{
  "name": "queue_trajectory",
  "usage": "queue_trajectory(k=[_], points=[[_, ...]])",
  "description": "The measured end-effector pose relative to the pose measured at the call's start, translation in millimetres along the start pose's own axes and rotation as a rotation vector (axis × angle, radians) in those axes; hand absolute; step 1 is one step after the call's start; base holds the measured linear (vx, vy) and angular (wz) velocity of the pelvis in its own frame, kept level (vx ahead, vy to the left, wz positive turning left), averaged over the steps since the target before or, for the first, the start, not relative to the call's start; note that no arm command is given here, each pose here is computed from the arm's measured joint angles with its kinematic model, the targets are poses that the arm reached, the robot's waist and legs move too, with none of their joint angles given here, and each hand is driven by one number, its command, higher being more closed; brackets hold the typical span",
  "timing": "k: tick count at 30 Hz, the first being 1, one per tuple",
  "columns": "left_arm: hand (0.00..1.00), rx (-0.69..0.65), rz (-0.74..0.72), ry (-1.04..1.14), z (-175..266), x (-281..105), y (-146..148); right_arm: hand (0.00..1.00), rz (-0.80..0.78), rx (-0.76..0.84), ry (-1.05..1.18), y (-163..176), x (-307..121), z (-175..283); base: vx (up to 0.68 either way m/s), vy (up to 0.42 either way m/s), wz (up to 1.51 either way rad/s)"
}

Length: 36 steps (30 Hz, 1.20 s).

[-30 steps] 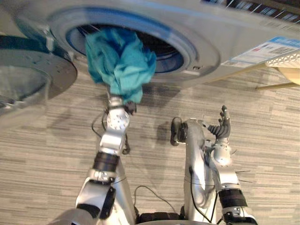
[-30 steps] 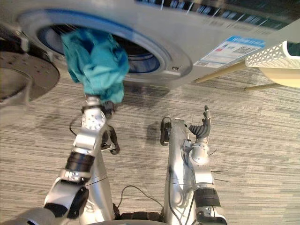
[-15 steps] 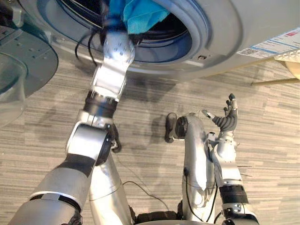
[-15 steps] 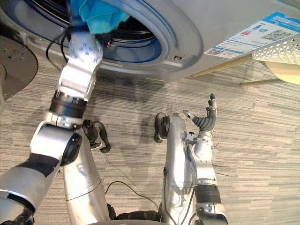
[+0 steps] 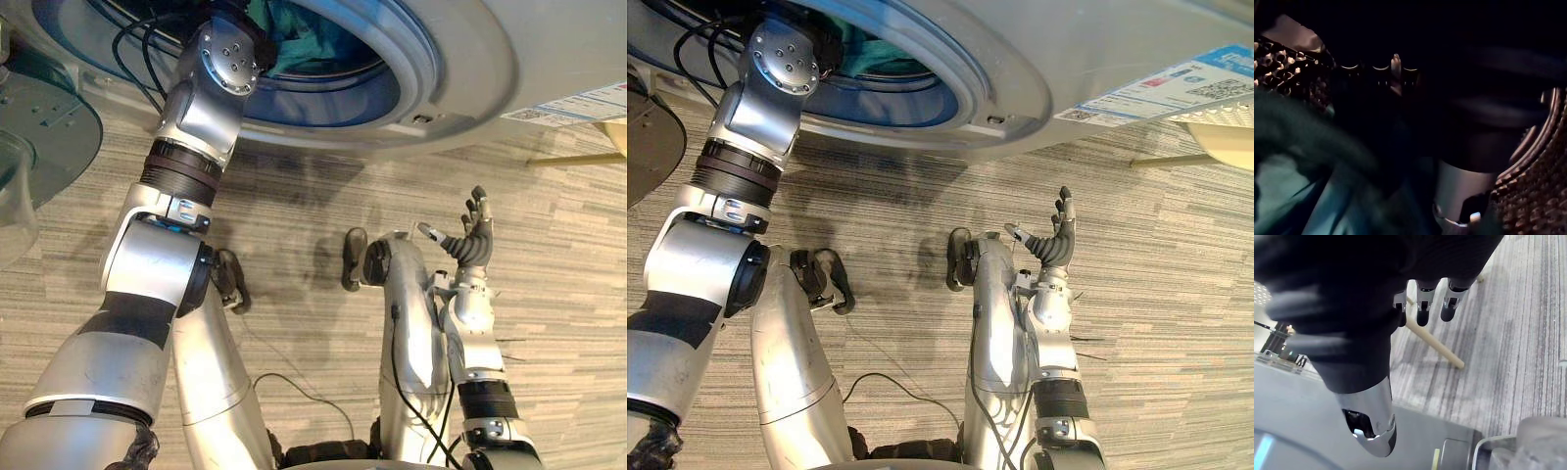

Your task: Pick up the laundry basket with both hands and put the clothes into the washing machine.

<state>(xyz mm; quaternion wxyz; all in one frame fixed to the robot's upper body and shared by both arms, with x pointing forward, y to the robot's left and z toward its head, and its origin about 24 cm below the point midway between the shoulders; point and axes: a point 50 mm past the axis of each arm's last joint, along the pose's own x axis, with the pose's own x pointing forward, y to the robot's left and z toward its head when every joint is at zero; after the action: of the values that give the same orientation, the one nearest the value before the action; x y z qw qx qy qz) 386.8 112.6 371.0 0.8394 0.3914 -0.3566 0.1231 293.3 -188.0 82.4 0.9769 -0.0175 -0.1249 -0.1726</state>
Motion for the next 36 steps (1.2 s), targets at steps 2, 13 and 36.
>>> queue_trajectory(k=[2, 13, 36], points=[[0.00, -0.050, 0.016, 0.024, -1.0, -1.3, -2.7, 0.00, 0.008, -0.002, 0.007, -0.3, -1.2, -1.6, 0.00, 0.000, 0.00], [0.00, -0.413, 0.006, 0.445, -101.9, -141.9, -73.4, 0.00, 0.025, -0.042, 0.287, -1.4, -47.1, -53.9, 0.07, -0.039, 0.13], [0.00, -0.342, -0.597, 1.620, -154.1, -545.0, -119.3, 0.00, -0.073, -0.238, 1.134, -76.3, -199.0, -177.1, 0.14, 0.018, -0.11]])
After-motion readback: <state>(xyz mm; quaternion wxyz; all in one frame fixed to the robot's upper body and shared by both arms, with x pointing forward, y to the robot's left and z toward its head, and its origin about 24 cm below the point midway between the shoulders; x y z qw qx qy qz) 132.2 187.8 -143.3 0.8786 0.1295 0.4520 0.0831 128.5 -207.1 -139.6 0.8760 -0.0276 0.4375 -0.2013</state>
